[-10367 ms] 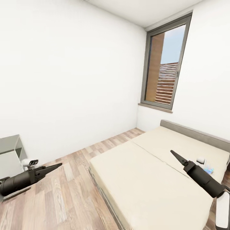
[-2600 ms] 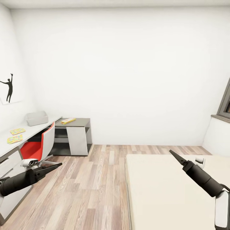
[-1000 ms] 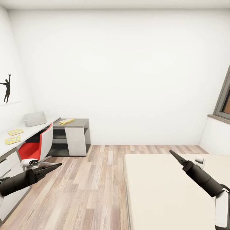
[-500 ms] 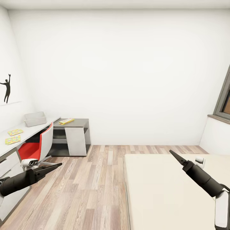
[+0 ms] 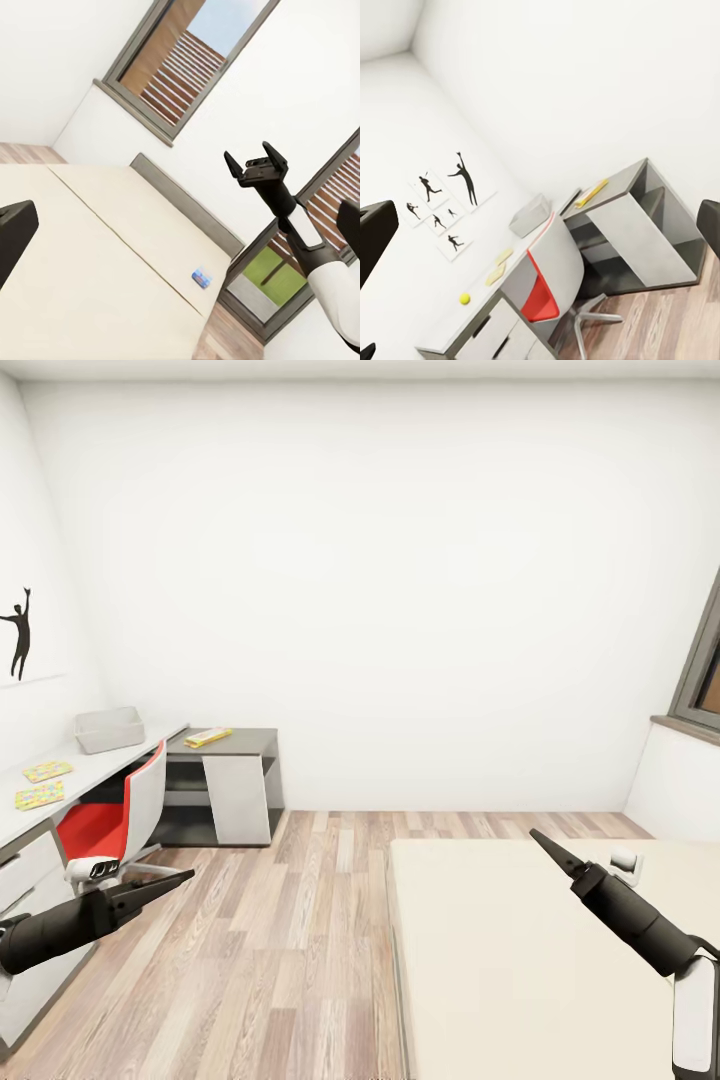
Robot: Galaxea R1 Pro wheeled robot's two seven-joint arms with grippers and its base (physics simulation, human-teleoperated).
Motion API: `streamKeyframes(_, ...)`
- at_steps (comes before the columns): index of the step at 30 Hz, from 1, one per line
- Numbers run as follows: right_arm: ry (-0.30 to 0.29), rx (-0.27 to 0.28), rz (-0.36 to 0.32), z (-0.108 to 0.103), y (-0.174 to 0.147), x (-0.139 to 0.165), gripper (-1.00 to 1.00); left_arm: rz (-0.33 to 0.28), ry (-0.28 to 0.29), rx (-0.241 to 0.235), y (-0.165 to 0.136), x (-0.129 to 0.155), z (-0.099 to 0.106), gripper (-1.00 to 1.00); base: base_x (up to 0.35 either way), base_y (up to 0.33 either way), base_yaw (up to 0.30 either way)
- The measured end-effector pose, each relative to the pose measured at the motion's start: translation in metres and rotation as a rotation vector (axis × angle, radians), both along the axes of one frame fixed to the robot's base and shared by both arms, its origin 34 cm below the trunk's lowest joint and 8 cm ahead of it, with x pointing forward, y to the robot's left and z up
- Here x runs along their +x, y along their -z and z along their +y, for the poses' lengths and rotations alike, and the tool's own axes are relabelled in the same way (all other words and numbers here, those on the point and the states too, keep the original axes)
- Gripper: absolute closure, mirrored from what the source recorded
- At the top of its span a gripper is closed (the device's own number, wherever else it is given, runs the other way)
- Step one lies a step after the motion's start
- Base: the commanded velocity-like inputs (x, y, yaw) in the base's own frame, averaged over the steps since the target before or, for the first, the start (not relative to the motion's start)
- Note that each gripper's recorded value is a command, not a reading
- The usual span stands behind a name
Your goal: Put all the toys in the child's room - the three board games (two on the bed and one on the table), the two jigsaw puzzles on the table, and the tennis ball on the table - inside the toy box on the table in the child's room.
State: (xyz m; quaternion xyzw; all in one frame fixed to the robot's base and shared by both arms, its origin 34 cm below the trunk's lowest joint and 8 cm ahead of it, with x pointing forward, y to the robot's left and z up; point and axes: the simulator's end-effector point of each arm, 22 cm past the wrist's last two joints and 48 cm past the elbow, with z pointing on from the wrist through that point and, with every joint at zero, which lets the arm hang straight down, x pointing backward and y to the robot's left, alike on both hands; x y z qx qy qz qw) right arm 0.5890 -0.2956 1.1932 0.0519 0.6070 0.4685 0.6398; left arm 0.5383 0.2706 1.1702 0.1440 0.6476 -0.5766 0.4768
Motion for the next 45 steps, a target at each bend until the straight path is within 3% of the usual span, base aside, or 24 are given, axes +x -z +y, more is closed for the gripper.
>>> streamKeyframes(21, 0.003, -0.004, 0.013, -0.0002, 0.0079, 0.0042, -1.00, 0.018, 0.001, 0.000, 0.0077, 0.0036, -0.0001, -1.00, 0.000, -0.019, 0.000)
streamKeyframes(45, 0.004, -0.005, 0.013, -0.0005, 0.0082, 0.0043, -1.00, 0.020, 0.001, -0.001, 0.0078, 0.0036, -0.0002, -1.00, 0.000, -0.269, 0.000)
